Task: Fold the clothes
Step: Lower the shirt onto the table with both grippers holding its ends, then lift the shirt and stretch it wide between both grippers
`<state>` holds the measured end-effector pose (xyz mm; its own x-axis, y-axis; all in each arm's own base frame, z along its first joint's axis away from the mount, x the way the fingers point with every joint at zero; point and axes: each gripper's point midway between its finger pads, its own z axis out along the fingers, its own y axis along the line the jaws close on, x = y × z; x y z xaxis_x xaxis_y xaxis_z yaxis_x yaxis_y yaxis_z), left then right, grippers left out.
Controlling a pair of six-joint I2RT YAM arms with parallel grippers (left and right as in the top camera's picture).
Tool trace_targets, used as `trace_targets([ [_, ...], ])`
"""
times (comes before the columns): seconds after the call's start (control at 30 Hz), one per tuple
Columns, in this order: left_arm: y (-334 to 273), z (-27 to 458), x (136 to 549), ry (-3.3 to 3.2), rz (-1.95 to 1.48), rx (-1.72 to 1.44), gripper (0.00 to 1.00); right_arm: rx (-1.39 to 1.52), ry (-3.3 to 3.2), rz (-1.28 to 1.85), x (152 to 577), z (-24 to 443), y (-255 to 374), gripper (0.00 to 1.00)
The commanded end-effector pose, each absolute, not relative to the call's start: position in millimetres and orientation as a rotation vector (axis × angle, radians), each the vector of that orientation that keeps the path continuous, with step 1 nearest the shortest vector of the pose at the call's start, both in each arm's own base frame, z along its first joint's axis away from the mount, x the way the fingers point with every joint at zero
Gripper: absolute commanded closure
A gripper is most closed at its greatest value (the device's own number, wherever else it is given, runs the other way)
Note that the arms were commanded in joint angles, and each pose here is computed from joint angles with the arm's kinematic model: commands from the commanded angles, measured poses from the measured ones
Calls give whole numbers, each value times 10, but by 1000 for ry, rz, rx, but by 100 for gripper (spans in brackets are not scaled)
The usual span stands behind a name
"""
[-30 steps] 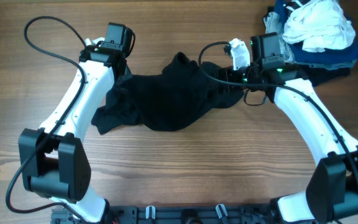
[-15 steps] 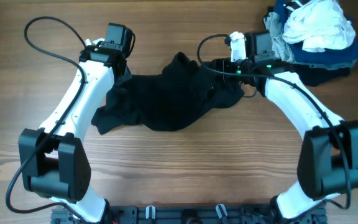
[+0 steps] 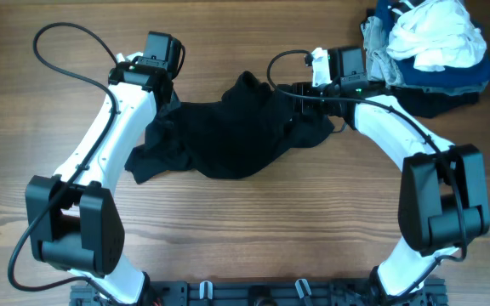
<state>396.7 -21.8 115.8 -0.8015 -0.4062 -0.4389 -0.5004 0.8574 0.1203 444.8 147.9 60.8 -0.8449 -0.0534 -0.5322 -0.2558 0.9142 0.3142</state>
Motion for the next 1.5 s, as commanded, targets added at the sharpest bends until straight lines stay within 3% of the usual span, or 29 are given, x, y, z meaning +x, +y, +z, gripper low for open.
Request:
trace_targets([
  [0.0,-228,1104,3953,2639,319,-682,96,-220,2526,514,4516,611,1501,52],
  [0.17,-229,1105,3956,2638,318,-682,96,-189,2511,526,4542,669,1505,95],
  [0.3,-232,1169,4014,2606,300,-684,96,-194,2447,524,4614,920,1506,96],
  [0.43,-260,1554,4135,2565,275,-525,96,-182,2340,518,4641,1492,1410,96],
  [0.7,-163,3062,4071,2283,208,-380,96,-108,2072,392,4338,3045,660,96],
  [0.87,-67,4035,3627,2046,130,-341,96,-56,1924,306,3826,3860,247,96],
  [1.1,143,5043,2651,1702,-11,-382,96,-28,1756,189,3044,4650,-8,96],
  [1.3,279,5367,2026,1551,-66,-396,96,-29,1633,138,2545,5009,1,96],
  [1.47,332,5317,2039,1572,-7,-397,96,-28,1653,140,2576,4958,-4,96],
])
